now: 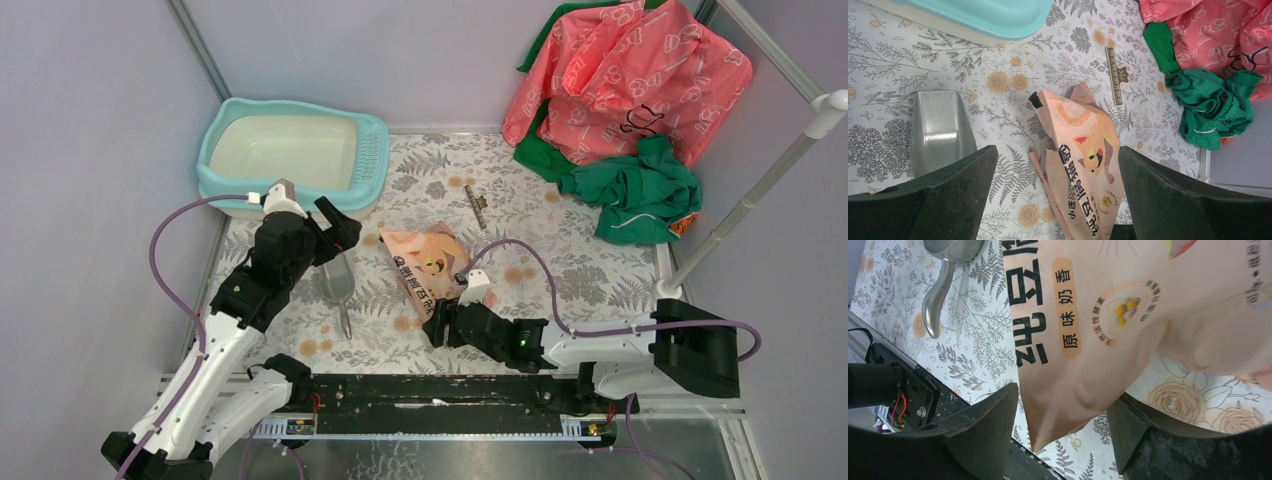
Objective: Fill the litter box with clean litter
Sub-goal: Open the cat litter bag at the center of the board.
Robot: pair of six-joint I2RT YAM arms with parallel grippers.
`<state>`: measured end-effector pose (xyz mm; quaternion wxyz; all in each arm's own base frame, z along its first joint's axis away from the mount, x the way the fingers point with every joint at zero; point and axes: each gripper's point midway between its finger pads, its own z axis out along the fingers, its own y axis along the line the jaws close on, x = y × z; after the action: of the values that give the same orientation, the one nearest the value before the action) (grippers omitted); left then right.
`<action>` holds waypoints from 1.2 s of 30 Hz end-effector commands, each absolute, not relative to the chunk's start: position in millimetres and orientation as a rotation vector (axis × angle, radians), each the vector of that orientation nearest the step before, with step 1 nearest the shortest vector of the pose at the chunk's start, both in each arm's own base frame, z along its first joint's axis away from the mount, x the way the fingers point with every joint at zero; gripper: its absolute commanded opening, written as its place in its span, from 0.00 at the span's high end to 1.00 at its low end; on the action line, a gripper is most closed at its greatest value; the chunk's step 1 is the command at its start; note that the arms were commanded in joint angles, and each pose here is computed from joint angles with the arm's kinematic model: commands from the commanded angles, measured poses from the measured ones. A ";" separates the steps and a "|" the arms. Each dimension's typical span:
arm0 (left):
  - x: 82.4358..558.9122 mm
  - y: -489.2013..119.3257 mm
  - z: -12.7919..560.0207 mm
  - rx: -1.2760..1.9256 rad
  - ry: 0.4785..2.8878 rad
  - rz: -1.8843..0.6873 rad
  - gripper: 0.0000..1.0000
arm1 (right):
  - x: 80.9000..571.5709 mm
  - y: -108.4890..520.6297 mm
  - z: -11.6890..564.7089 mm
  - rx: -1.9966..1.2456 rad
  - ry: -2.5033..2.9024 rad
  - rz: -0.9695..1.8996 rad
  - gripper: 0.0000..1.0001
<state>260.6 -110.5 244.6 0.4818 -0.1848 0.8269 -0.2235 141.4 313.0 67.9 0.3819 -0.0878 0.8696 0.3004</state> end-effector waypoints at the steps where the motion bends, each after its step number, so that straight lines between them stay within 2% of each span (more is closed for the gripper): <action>1: 265.3 -112.5 253.9 -0.442 1.958 -0.581 0.01 | 150.4 335.5 90.5 -0.076 2.122 0.859 0.31; 5: 264.9 -112.9 249.2 -0.444 1.964 -0.582 0.01 | 151.2 343.6 92.7 -0.047 2.111 0.851 0.51; 10: 265.4 -113.2 246.2 -0.443 1.967 -0.582 0.01 | 156.7 341.4 110.3 0.000 2.062 0.820 0.58; 15: 265.5 -114.3 245.9 -0.436 1.969 -0.588 0.01 | 169.4 335.0 135.8 -0.015 2.024 0.707 0.57; 19: 264.9 -114.8 248.1 -0.430 1.966 -0.593 0.01 | 175.3 329.2 162.5 -0.014 1.977 0.684 0.90; 23: 263.7 -114.4 249.9 -0.426 1.964 -0.596 0.01 | 183.1 313.7 189.9 -0.003 1.945 0.686 1.00; 36: 270.7 -132.9 228.3 -0.380 2.024 -0.656 0.01 | 225.6 273.6 247.8 -0.211 2.048 0.901 1.00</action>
<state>260.0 -120.9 228.2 0.4646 -0.1710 0.8344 -0.2422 219.9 255.0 169.7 0.4034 -0.0281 0.8737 0.2705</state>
